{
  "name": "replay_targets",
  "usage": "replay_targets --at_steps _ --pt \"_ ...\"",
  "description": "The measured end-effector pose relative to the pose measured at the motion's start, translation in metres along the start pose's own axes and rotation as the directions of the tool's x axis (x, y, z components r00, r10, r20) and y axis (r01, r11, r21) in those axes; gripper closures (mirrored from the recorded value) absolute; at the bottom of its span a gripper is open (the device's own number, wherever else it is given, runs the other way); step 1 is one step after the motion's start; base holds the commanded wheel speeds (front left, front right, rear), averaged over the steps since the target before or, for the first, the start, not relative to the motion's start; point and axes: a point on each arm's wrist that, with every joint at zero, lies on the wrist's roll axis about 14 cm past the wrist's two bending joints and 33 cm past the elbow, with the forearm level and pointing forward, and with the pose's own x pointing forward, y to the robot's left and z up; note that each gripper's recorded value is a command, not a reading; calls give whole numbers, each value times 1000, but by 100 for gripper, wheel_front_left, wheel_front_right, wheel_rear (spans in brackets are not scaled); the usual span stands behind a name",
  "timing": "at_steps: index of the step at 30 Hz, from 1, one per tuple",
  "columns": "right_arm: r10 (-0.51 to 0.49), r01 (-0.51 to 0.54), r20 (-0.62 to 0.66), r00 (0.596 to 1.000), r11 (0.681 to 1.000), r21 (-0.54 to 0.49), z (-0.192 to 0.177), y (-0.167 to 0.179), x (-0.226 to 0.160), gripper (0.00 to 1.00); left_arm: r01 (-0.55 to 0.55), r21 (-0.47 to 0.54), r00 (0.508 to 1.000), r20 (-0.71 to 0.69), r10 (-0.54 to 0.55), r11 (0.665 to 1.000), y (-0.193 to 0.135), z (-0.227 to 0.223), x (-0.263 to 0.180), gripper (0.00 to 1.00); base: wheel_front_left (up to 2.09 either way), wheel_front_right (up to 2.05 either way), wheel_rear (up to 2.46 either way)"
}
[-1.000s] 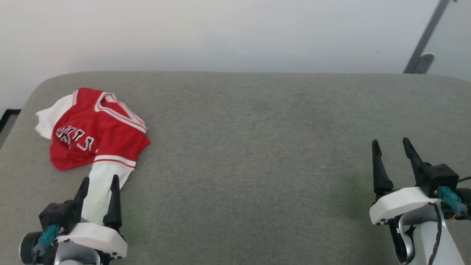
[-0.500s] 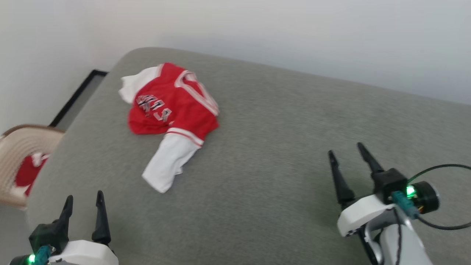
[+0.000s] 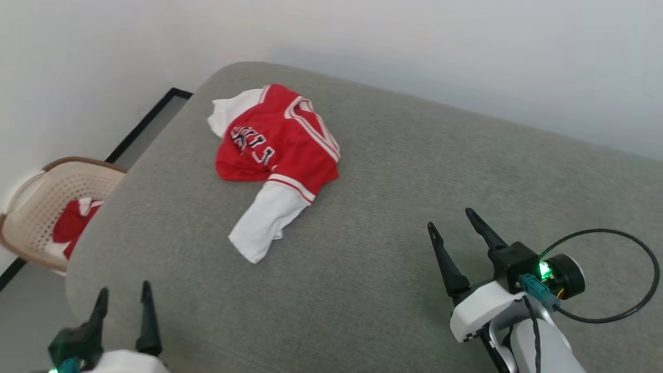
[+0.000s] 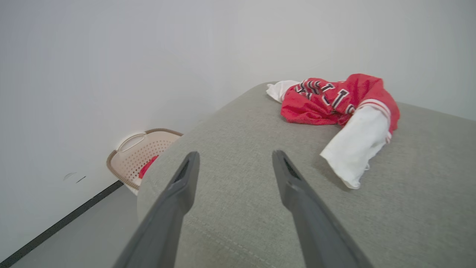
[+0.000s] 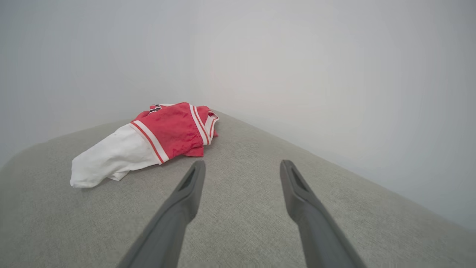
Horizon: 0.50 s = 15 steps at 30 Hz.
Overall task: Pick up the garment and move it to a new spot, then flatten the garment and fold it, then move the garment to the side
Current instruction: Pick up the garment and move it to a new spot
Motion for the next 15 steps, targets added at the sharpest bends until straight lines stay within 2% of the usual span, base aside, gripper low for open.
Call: replay_targets --at_steps 2,4,8,11,15 --pt "-12 12 0 1000 1000 2 0 -4 -2 0 31 12 1000 4 -31 999 -8 2 6 0 0 0 0" --pt "-41 41 -2 999 999 5 -2 -14 -6 0 110 49 993 43 -112 993 -29 19 28 0 0 0 0" --pt "-108 108 -5 994 994 14 -5 -38 -14 0 284 116 949 106 -296 952 -78 54 75 0 0 0 0" --pt "-156 157 -15 988 987 29 -12 -55 -22 0 379 67 918 96 -384 923 -108 63 108 0 0 0 0" --pt "-223 224 -39 974 974 44 -26 -80 -31 0 468 32 883 18 -469 883 -140 76 159 0 0 0 0"
